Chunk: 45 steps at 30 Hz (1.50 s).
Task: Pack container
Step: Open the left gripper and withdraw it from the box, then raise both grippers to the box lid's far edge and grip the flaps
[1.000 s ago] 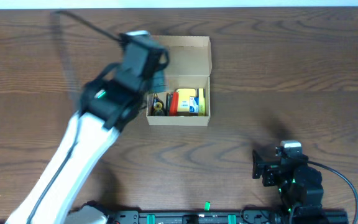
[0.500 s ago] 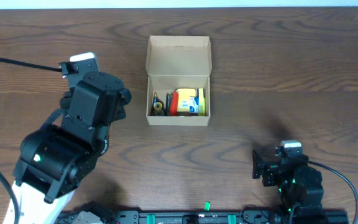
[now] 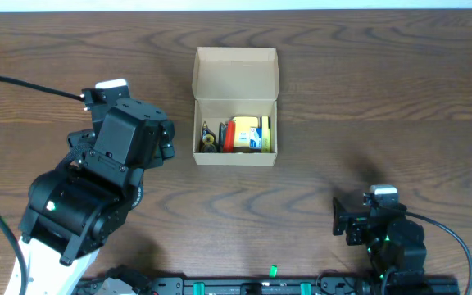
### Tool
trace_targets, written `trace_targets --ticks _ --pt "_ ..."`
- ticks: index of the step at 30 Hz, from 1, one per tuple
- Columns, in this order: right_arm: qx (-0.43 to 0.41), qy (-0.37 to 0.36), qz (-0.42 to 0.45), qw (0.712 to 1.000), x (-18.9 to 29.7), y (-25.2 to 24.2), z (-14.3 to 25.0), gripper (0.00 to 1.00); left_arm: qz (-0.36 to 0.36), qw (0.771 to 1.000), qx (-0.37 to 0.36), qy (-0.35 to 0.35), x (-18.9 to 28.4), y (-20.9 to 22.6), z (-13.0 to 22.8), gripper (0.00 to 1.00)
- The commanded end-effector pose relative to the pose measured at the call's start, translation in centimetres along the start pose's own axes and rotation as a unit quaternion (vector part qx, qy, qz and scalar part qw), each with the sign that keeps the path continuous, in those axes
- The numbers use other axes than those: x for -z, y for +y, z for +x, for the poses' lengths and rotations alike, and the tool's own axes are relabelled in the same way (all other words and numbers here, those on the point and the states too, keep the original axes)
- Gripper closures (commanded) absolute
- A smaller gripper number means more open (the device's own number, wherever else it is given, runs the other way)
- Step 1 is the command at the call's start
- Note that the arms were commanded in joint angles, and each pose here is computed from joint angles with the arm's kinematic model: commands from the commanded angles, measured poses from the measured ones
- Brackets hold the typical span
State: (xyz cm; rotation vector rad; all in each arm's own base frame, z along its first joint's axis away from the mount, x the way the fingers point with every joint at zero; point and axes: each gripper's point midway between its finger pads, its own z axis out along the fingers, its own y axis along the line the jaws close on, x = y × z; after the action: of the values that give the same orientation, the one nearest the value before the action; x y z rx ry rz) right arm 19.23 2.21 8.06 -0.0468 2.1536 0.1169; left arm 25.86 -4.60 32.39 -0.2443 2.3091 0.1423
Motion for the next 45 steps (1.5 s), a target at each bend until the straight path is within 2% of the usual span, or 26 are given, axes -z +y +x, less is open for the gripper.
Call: trace_targets --ticks 1,6,14,18,22,27,29,30,31,33,34,35,36,38,39,40,41,45 --pt "0.003 -0.014 0.003 1.000 -0.2 -0.1 -0.5 0.01 -0.001 1.000 -0.002 0.001 0.1 0.1 0.0 0.04" --pt "-0.013 -0.072 -0.077 0.994 1.9 2.8 -4.7 0.01 0.004 1.000 0.012 -0.005 0.2 -0.1 -0.5 0.05" --pt "-0.003 -0.032 -0.002 0.999 4.3 0.9 -12.1 0.01 -0.003 0.998 0.046 0.034 0.1 -0.6 -3.3 0.04" --pt "-0.002 0.029 0.003 1.000 2.7 1.1 -16.2 0.01 -0.007 0.996 0.060 0.060 -0.9 -0.6 -4.9 0.04" --pt "0.008 0.081 -0.042 0.996 0.6 2.9 -19.3 0.01 0.016 0.991 0.094 0.094 -2.9 -0.9 -5.5 0.04" --pt "0.032 0.096 -0.072 0.992 -3.0 3.9 -21.3 0.01 0.027 0.977 0.143 0.157 -7.5 0.0 -5.2 0.04" --pt "0.032 0.094 -0.072 0.992 -4.6 3.9 -21.6 0.14 0.039 0.970 0.163 0.177 -9.4 0.0 -5.2 0.04" --pt "0.032 0.093 -0.072 0.993 -5.3 3.9 -21.6 0.11 0.046 0.966 0.172 0.186 -10.5 -0.1 -5.3 0.04" --pt "0.029 0.096 -0.072 0.992 -6.2 3.9 -21.6 0.01 0.054 0.962 0.182 0.194 -11.9 -0.2 -5.4 0.11" --pt "0.014 0.102 -0.070 0.992 -7.5 3.9 -21.4 0.01 0.053 0.959 0.193 0.203 -14.1 -0.1 -5.5 0.33" --pt "0.006 0.106 -0.069 0.992 -8.2 3.8 -21.2 0.06 0.048 0.957 0.198 0.207 -15.3 0.0 -5.4 0.45" --pt "-0.004 0.112 -0.068 0.991 -9.1 3.8 -20.9 0.23 0.043 0.955 0.202 0.213 -16.5 0.2 -5.3 0.53" --pt "-0.009 0.115 -0.067 0.991 -9.5 3.8 -20.8 0.34 0.038 0.953 0.204 0.219 -17.6 0.3 -5.0 0.60" --pt "-0.019 0.124 -0.065 0.990 -10.9 3.7 -20.2 0.57 0.032 0.949 0.208 0.233 -19.4 0.5 -4.5 0.82" --pt "-0.024 0.127 -0.064 0.990 -11.6 3.6 -20.0 0.71 0.029 0.947 0.210 0.241 -20.4 0.5 -4.1 0.94" --pt "-0.029 0.130 -0.063 0.989 -12.4 3.6 -19.8 0.89 0.029 0.943 0.213 0.253 -21.4 0.5 -3.6 0.95" --pt "-0.036 0.133 -0.062 0.989 -13.1 3.6 -19.5 0.98 0.032 0.940 0.217 0.261 -22.2 0.4 -3.2 0.94" --pt "-0.077 0.148 -0.055 0.984 -15.9 3.4 -18.2 0.99 0.070 0.921 0.240 0.298 -25.3 -0.6 -1.9 0.94"
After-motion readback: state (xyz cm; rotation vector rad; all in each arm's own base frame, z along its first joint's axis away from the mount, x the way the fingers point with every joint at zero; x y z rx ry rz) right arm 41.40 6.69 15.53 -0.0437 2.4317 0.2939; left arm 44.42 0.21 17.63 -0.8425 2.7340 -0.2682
